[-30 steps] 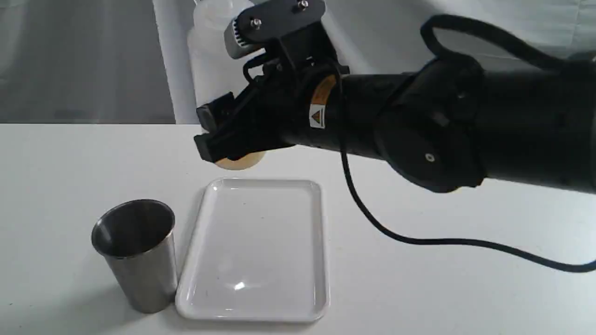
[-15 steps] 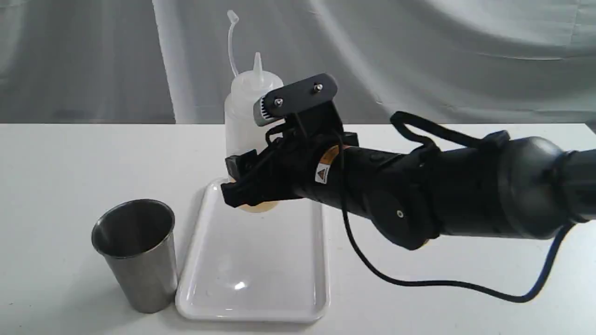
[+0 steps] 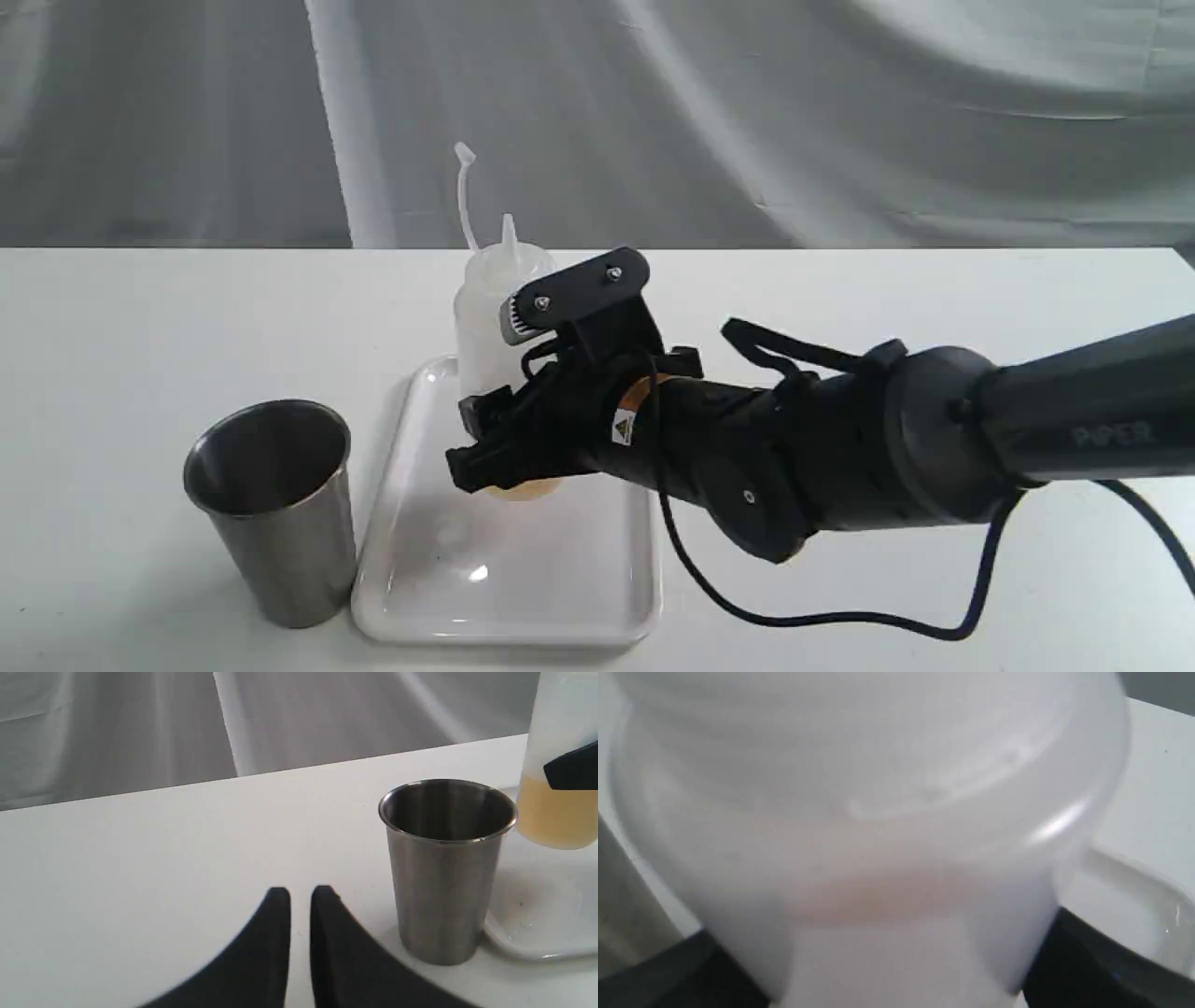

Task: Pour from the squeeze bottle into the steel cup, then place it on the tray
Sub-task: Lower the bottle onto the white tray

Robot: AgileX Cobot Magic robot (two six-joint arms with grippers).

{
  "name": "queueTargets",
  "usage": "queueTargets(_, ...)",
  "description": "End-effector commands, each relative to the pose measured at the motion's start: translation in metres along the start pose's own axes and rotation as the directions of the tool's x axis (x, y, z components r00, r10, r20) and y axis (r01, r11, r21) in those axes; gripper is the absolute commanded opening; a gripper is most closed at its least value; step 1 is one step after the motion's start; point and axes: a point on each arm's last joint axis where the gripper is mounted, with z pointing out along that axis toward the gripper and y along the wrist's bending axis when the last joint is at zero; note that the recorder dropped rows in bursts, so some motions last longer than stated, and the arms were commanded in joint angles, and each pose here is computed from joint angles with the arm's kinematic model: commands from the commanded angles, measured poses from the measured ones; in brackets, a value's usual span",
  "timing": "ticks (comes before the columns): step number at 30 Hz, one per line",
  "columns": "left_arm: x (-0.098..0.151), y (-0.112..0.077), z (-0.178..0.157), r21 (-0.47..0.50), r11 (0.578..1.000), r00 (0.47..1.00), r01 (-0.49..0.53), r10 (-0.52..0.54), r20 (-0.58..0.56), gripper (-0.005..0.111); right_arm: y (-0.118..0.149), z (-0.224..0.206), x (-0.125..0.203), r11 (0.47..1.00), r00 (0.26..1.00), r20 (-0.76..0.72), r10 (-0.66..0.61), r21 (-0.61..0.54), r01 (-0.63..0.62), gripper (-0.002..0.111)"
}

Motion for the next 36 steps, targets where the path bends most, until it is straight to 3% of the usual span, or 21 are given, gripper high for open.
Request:
queueTargets(1,0.001,0.0,0.0,0.002,1.0,1.0,0.001,-0.001,0.007,0.008,-0.002,0.003,-0.004,1.0,0.997,0.072,0.009,0.007,-0.009,0.042)
queueTargets(19,0.001,0.0,0.0,0.002,1.0,1.0,0.001,-0.001,0.007,0.008,-0.004,0.017,0.02,1.0,1.0,0.018,0.021,0.017,-0.021,0.042)
queueTargets(33,0.001,0.0,0.0,0.002,1.0,1.0,0.001,-0.001,0.007,0.008,-0.004,0.017,0.02,1.0,1.0,0.018,0.021,0.017,-0.021,0.042)
queueTargets(36,0.001,0.0,0.0,0.002,1.0,1.0,0.001,-0.001,0.007,0.008,-0.004,0.017,0.02,1.0,1.0,0.018,0.021,0.017,-0.021,0.047)
